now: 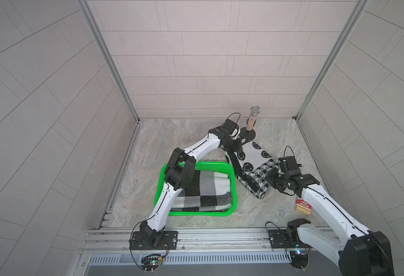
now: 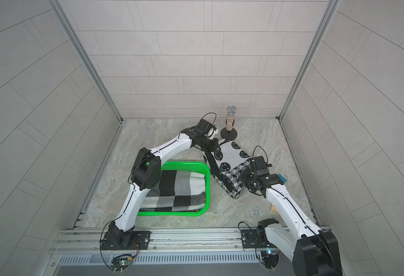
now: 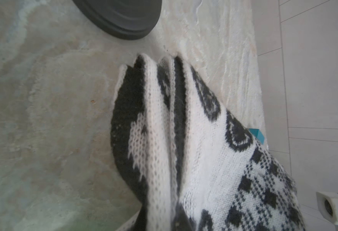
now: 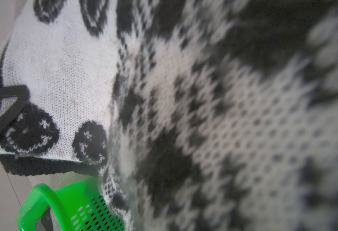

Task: Put the folded scarf in the basket
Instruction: Place the scarf in the basket.

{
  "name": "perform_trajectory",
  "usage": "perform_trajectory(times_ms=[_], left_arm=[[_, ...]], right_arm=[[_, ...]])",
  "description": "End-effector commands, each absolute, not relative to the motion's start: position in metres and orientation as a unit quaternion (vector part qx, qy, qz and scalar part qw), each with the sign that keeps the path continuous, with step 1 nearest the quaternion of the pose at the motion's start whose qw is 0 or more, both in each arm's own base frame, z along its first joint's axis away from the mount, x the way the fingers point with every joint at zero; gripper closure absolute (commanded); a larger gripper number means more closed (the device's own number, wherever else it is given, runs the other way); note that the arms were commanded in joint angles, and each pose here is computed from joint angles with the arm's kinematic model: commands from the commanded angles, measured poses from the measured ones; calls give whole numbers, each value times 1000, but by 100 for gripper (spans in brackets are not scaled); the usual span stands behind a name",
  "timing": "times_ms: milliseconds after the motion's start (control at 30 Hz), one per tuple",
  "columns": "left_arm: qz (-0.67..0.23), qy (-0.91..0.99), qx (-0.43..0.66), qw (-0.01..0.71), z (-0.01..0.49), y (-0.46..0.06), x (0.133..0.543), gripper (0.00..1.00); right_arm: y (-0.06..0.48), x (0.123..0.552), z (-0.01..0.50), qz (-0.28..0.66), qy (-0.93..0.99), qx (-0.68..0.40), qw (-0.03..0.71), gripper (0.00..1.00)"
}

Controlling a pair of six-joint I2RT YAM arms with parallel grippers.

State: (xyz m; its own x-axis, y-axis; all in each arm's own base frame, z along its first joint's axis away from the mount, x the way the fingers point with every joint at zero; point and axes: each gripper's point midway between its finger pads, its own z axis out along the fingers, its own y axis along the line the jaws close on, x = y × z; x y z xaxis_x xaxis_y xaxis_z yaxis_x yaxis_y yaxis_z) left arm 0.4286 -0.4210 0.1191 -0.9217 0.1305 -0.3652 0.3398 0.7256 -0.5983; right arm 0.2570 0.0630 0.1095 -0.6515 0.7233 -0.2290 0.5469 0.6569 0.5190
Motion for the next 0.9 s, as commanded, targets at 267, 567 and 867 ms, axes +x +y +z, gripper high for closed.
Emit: perform_trajectory(times_ms=[267,567,867], left_arm=[[-336,920,73,190,226,-385,408,100],[-307,927,15,215,275,-314,373,100],[-255,927,-68,266,278,-205,313,100]], right_arm=[[70,260,200,218,896,279,266,100],[117,252,250,275,911,172,254,100],[206,241,271,336,915,37,219,100]])
